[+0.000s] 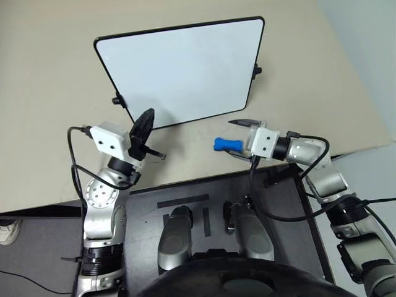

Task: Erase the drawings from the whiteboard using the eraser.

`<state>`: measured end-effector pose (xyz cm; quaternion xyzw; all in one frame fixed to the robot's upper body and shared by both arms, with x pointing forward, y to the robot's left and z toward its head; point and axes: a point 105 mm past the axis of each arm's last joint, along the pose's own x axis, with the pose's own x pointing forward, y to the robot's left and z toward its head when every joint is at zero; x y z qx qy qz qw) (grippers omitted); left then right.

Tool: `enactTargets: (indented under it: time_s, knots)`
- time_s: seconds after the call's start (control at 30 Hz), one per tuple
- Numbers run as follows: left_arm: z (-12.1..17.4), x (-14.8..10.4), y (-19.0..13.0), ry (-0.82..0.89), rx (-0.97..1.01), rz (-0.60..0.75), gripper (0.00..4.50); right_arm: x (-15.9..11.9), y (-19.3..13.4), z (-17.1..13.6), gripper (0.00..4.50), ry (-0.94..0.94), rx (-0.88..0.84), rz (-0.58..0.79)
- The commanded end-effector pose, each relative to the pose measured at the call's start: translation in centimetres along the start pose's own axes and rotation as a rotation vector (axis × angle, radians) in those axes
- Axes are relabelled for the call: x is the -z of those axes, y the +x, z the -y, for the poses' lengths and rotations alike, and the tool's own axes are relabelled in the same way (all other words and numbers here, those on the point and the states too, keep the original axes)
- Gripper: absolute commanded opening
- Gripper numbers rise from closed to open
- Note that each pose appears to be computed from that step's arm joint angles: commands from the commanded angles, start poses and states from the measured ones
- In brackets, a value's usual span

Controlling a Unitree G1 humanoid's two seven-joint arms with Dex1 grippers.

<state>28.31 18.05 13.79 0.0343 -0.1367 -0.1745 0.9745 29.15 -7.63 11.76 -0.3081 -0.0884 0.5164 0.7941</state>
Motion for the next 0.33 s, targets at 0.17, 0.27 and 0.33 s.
enactTargets:
  time_s: [0.17,0.27,0.33]
  knots:
    - [0.0,-0.8,0.2,-0.008,0.029,0.014,0.00,-2.4,-2.9,1.9,3.78,0.137,0.154,0.098]
    - [0.0,-0.7,0.8,-0.013,0.051,0.015,0.00,-3.0,-3.2,1.9,3.78,0.166,0.184,0.106]
    - [0.3,-0.6,1.7,-0.022,0.076,0.025,0.00,-3.4,-3.7,2.1,3.78,0.180,0.214,0.114]
